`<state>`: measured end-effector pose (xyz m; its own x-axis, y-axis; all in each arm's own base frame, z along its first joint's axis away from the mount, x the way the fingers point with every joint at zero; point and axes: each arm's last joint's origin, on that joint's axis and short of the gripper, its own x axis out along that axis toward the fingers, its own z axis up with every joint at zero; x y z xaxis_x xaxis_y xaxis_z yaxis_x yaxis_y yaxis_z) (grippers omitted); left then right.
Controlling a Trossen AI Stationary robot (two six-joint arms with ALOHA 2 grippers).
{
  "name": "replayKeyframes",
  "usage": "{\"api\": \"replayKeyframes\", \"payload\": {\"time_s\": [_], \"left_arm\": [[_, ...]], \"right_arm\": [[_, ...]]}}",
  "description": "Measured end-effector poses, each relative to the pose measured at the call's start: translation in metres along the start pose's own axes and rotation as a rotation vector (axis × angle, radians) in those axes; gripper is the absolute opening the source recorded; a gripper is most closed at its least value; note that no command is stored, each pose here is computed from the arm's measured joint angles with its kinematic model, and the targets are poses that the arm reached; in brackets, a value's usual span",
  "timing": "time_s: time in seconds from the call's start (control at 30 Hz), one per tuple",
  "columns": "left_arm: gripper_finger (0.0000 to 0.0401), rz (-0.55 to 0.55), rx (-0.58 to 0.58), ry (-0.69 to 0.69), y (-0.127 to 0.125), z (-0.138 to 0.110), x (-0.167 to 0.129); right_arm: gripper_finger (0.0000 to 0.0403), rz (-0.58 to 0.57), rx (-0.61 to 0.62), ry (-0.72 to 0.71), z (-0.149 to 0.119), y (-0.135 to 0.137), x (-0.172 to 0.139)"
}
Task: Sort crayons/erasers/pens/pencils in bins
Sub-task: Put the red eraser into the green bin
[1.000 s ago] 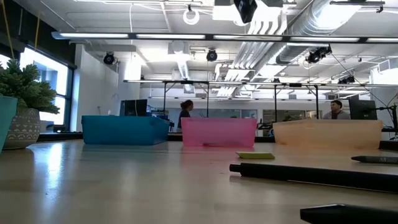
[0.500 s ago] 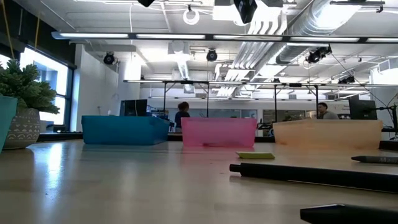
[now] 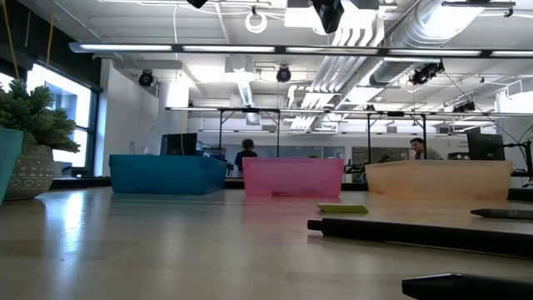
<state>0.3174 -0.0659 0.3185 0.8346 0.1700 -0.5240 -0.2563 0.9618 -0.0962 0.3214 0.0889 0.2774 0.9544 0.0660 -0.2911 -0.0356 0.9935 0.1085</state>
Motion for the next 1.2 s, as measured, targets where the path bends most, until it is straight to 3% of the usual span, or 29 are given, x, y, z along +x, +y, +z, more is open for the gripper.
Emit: {"api": "replayKeyframes", "payload": {"time_s": [0.17, 0.37, 0.6, 0.9, 1.2], "left_arm": [[0.0013, -0.003, 0.005, 0.006, -0.002, -0.001, -0.001], [0.0010, 0.015, -0.007, 0.083, -0.003, -0.010, -0.003], [0.0011, -0.025, -0.076, 0.280, -0.006, -0.028, -0.013], [0.0011, -0.069, -0.145, 0.582, -0.019, -0.057, -0.036], [0.0011, -0.028, -0.146, 0.869, -0.040, -0.091, -0.071]], "right_arm": [[0.0023, 0.000, -0.001, 0.004, 0.000, 0.000, 0.000], [0.0100, -0.020, 0.044, 0.071, -0.007, -0.003, 0.000], [0.0163, -0.007, 0.136, 0.314, -0.028, -0.008, -0.004], [0.0160, -0.001, 0.206, 0.620, -0.053, -0.011, -0.016], [0.0154, -0.003, 0.194, 0.799, -0.066, -0.010, -0.027]]}}
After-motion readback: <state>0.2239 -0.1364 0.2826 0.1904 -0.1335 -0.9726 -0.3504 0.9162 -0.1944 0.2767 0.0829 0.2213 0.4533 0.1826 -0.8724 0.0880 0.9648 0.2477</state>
